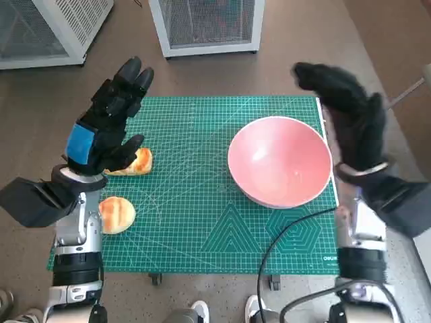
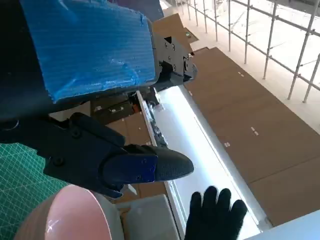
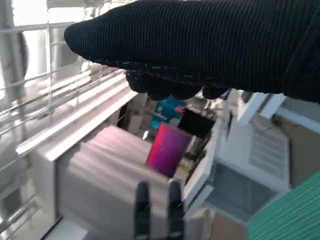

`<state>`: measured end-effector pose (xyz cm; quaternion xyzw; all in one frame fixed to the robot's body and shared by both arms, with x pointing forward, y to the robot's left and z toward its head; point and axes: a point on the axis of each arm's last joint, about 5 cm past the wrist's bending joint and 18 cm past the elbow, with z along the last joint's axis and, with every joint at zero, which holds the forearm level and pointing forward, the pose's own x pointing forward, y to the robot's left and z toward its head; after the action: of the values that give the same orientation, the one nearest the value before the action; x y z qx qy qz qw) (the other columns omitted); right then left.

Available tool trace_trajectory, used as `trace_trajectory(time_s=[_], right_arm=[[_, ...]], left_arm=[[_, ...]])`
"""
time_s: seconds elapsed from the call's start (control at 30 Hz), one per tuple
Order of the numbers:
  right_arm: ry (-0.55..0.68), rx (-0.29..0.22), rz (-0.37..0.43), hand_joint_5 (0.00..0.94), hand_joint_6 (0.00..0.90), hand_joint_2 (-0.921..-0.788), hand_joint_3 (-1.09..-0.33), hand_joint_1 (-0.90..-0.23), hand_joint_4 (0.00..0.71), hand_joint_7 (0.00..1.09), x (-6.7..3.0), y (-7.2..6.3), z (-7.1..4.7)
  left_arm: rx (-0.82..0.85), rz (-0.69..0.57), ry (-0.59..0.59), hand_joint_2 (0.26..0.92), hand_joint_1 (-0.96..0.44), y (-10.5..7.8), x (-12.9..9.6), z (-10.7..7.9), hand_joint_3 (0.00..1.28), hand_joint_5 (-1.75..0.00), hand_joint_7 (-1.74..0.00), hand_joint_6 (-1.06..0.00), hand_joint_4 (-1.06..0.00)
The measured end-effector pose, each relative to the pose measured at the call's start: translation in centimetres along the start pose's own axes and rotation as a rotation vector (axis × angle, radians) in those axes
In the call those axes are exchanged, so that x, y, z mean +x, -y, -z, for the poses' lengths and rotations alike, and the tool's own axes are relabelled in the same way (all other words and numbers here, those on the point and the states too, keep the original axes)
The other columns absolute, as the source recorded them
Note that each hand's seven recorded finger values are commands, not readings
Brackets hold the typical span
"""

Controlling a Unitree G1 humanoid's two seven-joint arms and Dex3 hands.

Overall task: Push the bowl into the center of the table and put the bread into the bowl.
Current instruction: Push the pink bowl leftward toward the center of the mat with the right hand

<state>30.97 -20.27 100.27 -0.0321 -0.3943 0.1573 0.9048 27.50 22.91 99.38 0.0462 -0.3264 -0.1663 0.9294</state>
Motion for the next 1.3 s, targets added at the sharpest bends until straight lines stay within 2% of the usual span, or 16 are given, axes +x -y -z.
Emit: trace_trajectory(time_s=[0.13, 0.23, 0.43, 0.6, 0.8, 1.03, 1.3], right_arm=[[-0.053, -0.023, 0.094, 0.001, 0.089, -0.921, -0.759, -0.658, 0.185, 0.33, -0.52, 1.5, 0.7], [-0.099, -0.023, 0.181, 0.001, 0.090, -0.921, -0.780, -0.647, 0.184, 0.31, -0.83, 2.3, 1.3], [-0.209, 0.002, 0.339, 0.000, 0.068, -0.921, -0.849, -0.609, 0.159, 0.28, -1.69, 3.2, 2.4], [-0.311, 0.042, 0.419, 0.000, 0.069, -0.921, -0.866, -0.607, 0.147, 0.28, -2.60, 3.2, 3.3], [-0.414, 0.063, 0.458, 0.000, 0.084, -0.921, -0.897, -0.593, 0.138, 0.28, -3.30, 2.9, 4.1], [-0.519, 0.063, 0.454, 0.000, 0.081, -0.921, -0.917, -0.571, 0.122, 0.27, -3.85, 2.4, 4.8], [-0.628, 0.086, 0.448, 0.003, 0.086, -0.921, -0.898, -0.600, 0.127, 0.25, -4.47, 1.5, 5.6]], left_arm=[[0.002, -0.001, 0.000, 0.921, -0.69, 0.0, 0.0, 0.0, 0.42, 0.00, -0.01, -0.24, -0.23], [0.004, -0.001, 0.000, 0.921, -0.69, 0.0, 0.0, 0.0, 0.42, 0.00, -0.01, -0.24, -0.23], [0.010, 0.000, 0.001, 0.921, -0.69, 0.0, 0.0, 0.0, 0.42, 0.00, -0.01, -0.24, -0.23], [0.010, -0.001, 0.001, 0.921, -0.69, 0.0, 0.0, 0.0, 0.42, 0.00, -0.01, -0.24, -0.23], [0.011, -0.007, 0.002, 0.921, -0.69, 0.0, 0.0, 0.0, 0.42, 0.00, -0.01, -0.24, -0.23], [0.011, -0.009, 0.002, 0.921, -0.69, 0.0, 0.0, -0.1, 0.42, 0.00, -0.01, -0.24, -0.23], [0.013, -0.007, 0.005, 0.921, -0.68, 0.0, 0.0, -0.2, 0.42, 0.00, -0.01, -0.24, -0.22]])
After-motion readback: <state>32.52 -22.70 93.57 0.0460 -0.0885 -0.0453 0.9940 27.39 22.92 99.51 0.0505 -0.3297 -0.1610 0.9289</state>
